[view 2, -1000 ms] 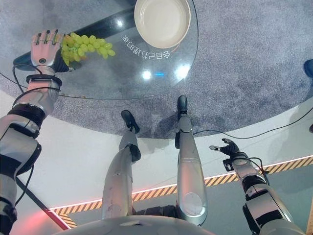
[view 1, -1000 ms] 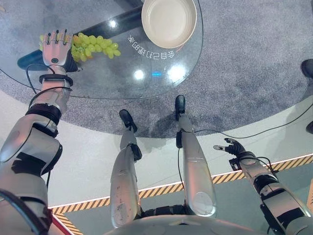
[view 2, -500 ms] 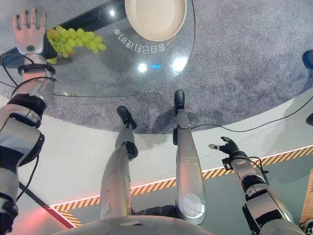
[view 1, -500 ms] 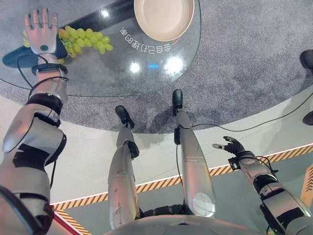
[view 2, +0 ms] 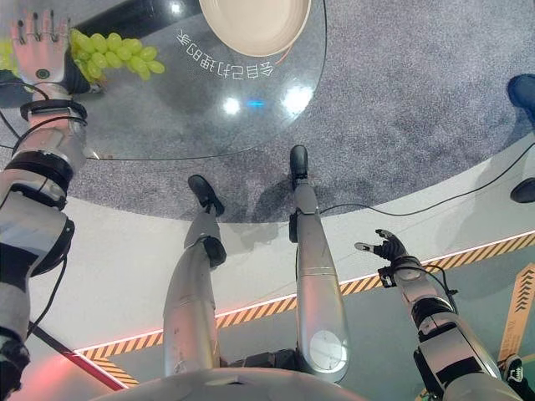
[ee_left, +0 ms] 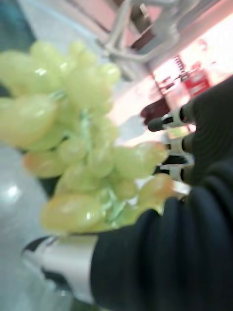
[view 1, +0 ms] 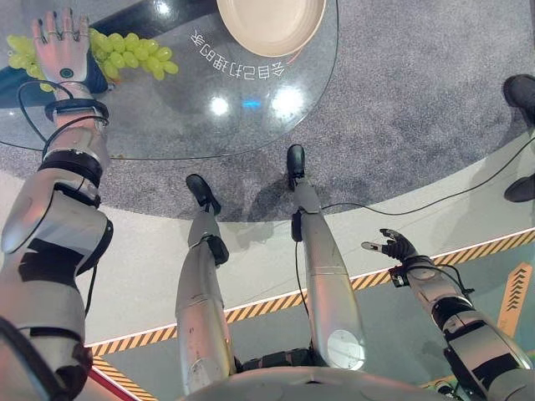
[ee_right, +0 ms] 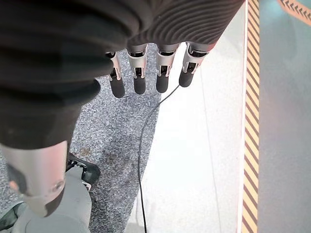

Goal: Pick up fruits into the plate

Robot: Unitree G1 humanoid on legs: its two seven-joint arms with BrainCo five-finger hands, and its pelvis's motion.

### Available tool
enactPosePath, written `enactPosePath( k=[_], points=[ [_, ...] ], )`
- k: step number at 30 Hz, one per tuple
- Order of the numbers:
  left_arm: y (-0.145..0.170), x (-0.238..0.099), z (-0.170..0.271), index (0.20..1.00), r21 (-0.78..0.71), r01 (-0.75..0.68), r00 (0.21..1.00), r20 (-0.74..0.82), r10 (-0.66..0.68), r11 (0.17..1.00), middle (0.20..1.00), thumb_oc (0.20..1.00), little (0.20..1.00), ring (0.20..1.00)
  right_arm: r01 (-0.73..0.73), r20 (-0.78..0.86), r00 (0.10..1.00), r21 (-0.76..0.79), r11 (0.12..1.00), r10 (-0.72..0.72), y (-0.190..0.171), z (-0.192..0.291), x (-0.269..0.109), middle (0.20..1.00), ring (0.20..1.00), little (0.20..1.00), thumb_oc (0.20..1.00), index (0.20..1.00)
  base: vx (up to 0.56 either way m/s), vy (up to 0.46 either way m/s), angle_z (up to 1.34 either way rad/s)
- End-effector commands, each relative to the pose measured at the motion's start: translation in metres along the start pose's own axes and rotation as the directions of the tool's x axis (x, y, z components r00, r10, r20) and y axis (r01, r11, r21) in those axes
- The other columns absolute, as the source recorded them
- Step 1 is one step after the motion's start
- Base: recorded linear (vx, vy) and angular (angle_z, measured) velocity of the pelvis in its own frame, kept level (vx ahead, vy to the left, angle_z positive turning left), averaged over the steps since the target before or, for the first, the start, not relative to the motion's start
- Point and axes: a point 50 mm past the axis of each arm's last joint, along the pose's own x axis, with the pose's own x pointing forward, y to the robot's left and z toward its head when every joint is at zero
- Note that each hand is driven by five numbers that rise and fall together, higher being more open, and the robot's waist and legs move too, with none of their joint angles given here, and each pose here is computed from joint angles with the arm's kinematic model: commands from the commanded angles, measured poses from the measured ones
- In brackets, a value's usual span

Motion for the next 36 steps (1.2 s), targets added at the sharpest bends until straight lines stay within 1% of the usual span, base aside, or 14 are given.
enactPosePath(
  k=[1,6,11,17,19,20,21,24,25,29,32,36],
  points=[
    [-0.004,0.000,-0.022,1.000,0.024,0.088,0.995,-0.044,-0.087,0.996,1.000,1.000,1.000,1.000,0.019,-0.015,1.000,-0.018,1.000,-0.019,-0.005,-0.007,-0.004,1.000,1.000,1.000,1.000,1.000,0.00,0.000,0.00],
    [-0.022,-0.008,-0.024,1.000,-0.009,0.243,0.968,-0.063,-0.243,0.970,1.000,1.000,1.000,1.000,0.045,-0.014,0.999,-0.018,0.999,-0.045,-0.012,-0.008,-0.005,1.000,1.000,1.000,1.000,1.000,0.05,0.026,-0.02],
    [-0.028,-0.012,-0.027,1.000,-0.005,0.311,0.947,-0.088,-0.311,0.950,1.000,1.000,1.000,1.000,0.054,0.000,0.999,-0.020,0.998,-0.054,-0.015,-0.008,-0.006,1.000,1.000,1.000,1.000,1.000,0.00,0.000,0.00],
    [-0.035,-0.017,-0.036,1.000,-0.001,0.378,0.913,-0.166,-0.373,0.926,1.000,1.000,1.000,1.000,0.061,0.061,0.996,-0.018,0.998,-0.060,-0.016,0.006,-0.005,1.000,1.000,1.000,1.000,1.000,0.00,0.000,0.00],
    [-0.038,-0.019,-0.040,0.671,0.005,0.413,0.894,-0.195,-0.404,0.911,0.671,0.671,0.671,0.671,0.071,0.086,0.994,-0.010,0.997,-0.070,-0.017,0.013,-0.004,1.000,1.000,1.000,1.000,1.000,0.00,0.000,0.00],
    [-0.040,-0.021,-0.042,0.385,0.012,0.422,0.889,-0.202,-0.411,0.906,0.385,0.385,0.385,0.385,0.076,0.093,0.993,-0.006,0.997,-0.075,-0.017,0.015,-0.004,1.000,1.000,1.000,1.000,1.000,0.00,0.000,0.00],
    [-0.044,-0.024,-0.044,0.200,0.022,0.427,0.885,-0.215,-0.413,0.904,0.200,0.200,0.200,0.200,0.082,0.102,0.991,-0.001,0.997,-0.082,-0.018,0.019,-0.004,1.000,1.000,1.000,1.000,1.000,0.00,0.000,0.00],
    [-0.052,-0.031,-0.046,0.200,0.066,0.467,0.869,-0.219,-0.444,0.882,0.200,0.200,0.200,0.200,0.087,0.123,0.989,0.006,0.996,-0.087,-0.019,0.024,-0.003,1.000,1.000,1.000,1.000,1.000,-0.02,-0.032,-0.01],
    [-0.050,-0.029,-0.047,0.200,0.083,0.490,0.857,-0.228,-0.462,0.868,0.200,0.200,0.200,0.200,0.092,0.140,0.986,0.015,0.996,-0.093,-0.021,0.030,-0.002,1.000,1.000,1.000,1.000,1.000,-0.08,-0.073,-0.03],
    [-0.066,-0.043,-0.050,0.200,0.170,0.548,0.829,-0.240,-0.505,0.819,0.200,0.200,0.200,0.200,0.089,0.143,0.986,0.024,0.996,-0.091,-0.020,0.032,-0.002,1.000,1.000,1.000,1.000,1.000,-0.01,-0.039,-0.04],
    [-0.069,-0.046,-0.045,0.200,0.262,0.543,0.839,-0.218,-0.499,0.798,0.200,0.200,0.200,0.200,0.084,0.159,0.983,0.038,0.996,-0.089,-0.021,0.040,-0.001,1.000,1.000,1.000,1.000,1.000,-0.02,-0.051,0.00],
    [-0.074,-0.051,-0.044,0.200,0.302,0.533,0.846,-0.206,-0.492,0.790,0.200,0.200,0.200,0.200,0.083,0.170,0.981,0.048,0.995,-0.090,-0.022,0.045,0.000,1.000,1.000,1.000,1.000,1.000,0.00,-0.007,0.01]
  ],
)
